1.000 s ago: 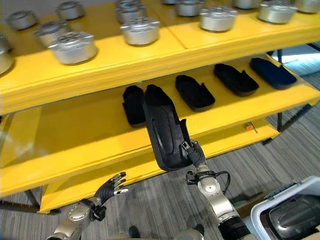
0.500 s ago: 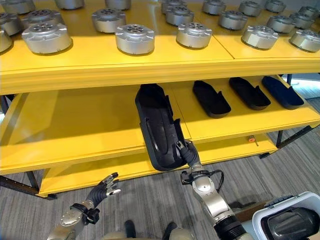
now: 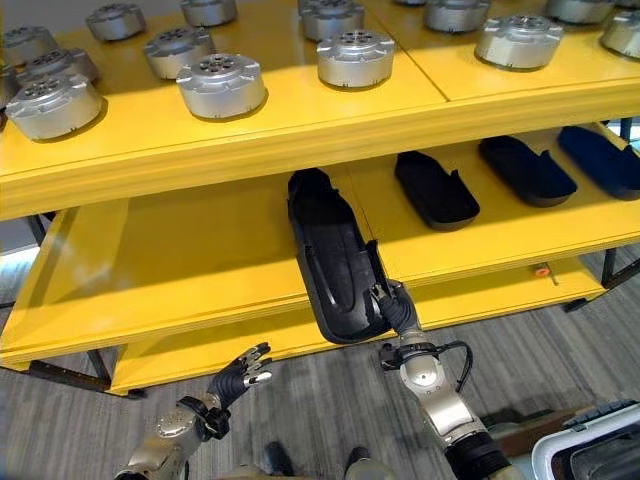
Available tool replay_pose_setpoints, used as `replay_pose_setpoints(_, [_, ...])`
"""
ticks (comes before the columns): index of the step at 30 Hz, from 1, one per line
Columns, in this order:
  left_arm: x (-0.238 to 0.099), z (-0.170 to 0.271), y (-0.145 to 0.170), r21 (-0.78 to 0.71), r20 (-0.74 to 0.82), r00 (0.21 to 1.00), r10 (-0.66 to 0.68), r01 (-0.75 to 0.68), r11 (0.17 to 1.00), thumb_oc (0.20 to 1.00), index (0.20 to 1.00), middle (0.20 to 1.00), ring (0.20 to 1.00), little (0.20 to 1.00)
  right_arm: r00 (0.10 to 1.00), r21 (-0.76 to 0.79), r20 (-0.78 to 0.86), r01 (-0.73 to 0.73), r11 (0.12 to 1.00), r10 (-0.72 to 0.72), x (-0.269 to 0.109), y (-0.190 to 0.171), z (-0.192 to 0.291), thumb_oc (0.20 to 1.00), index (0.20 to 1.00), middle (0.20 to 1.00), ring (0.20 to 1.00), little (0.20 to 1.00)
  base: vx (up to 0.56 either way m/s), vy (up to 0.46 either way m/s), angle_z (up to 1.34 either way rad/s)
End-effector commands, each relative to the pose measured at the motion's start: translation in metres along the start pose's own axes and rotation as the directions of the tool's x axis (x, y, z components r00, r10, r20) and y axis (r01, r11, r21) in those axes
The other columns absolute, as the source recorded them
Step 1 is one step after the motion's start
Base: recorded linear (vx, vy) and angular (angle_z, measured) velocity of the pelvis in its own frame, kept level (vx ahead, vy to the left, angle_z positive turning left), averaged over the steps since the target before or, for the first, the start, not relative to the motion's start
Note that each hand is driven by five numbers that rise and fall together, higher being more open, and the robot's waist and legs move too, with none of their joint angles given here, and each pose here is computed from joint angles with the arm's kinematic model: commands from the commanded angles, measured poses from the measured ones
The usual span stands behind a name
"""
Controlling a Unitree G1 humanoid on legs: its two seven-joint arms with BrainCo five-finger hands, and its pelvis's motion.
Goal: Move parts from the plastic box to the shelf.
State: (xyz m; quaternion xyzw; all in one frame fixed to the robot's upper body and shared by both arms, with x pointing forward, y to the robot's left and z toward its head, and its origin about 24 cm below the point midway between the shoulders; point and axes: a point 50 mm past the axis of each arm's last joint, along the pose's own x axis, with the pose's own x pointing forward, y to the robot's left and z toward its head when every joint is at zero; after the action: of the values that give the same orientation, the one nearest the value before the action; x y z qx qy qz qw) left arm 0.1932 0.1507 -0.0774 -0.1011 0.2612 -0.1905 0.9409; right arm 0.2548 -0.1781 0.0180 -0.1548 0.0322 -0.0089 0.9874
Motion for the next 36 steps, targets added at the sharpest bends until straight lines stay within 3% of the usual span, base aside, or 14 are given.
replay_pose_setpoints(1, [0.004,0.015,0.005,0.009,0.068,0.998,-0.006,0.005,1.0,1.0,1.0,1.0,1.0,1.0,0.977,0.072,0.213,0.014,0.997,-0.029,0.013,-0.003,0.042,0.2,0.2,0.2,0.2,0.2,0.16,0.448,0.11])
replay_pose_setpoints(10, [-0.005,0.004,0.021,-0.011,0.012,0.997,0.073,-0.073,0.997,1.0,1.0,1.0,1.0,1.0,0.978,0.029,0.21,-0.006,1.0,0.0,0.012,-0.016,0.042,0.2,0.2,0.2,0.2,0.2,0.06,0.507,-0.25])
replay_pose_setpoints(14, [-0.013,0.0,0.028,0.036,0.0,0.997,0.078,-0.077,0.996,1.0,1.0,1.0,1.0,1.0,0.981,0.065,0.193,0.014,0.998,-0.026,0.011,-0.017,0.039,0.2,0.2,0.2,0.2,0.2,-0.02,0.425,0.15])
replay_pose_setpoints(17, [-0.026,-0.001,0.038,0.159,0.0,0.996,0.086,-0.085,0.984,1.0,1.0,1.0,1.0,1.0,0.976,0.106,0.205,0.053,0.993,-0.074,0.012,-0.013,0.044,0.2,0.2,0.2,0.2,0.2,-0.14,0.609,0.18])
replay_pose_setpoints(20, [-0.032,-0.003,0.041,0.157,0.016,0.994,0.106,-0.108,0.982,1.0,1.0,1.0,1.0,1.0,0.975,0.113,0.216,0.035,0.993,-0.059,0.015,-0.005,0.048,0.2,0.2,0.2,0.2,0.2,-0.09,0.3,-0.34])
replay_pose_setpoints(27, [-0.03,0.003,0.044,0.139,0.034,0.993,0.115,-0.119,0.983,1.0,1.0,1.0,1.0,1.0,0.977,0.116,0.208,0.03,0.993,-0.054,0.016,-0.005,0.047,0.2,0.2,0.2,0.2,0.2,-0.04,0.133,-0.28])
replay_pose_setpoints(32, [-0.015,0.001,0.024,0.137,0.016,0.999,0.047,-0.049,0.989,1.0,1.0,1.0,1.0,1.0,0.988,0.107,0.134,0.066,0.992,-0.08,0.014,-0.01,0.035,0.2,0.2,0.2,0.2,0.2,0.05,-0.061,0.3])
replay_pose_setpoints(36, [-0.01,0.004,0.016,0.119,0.028,0.999,0.03,-0.033,0.992,1.0,1.0,1.0,1.0,1.0,0.992,0.091,0.127,0.015,0.996,-0.027,0.012,-0.01,0.031,0.2,0.2,0.2,0.2,0.2,0.07,-0.09,0.45])
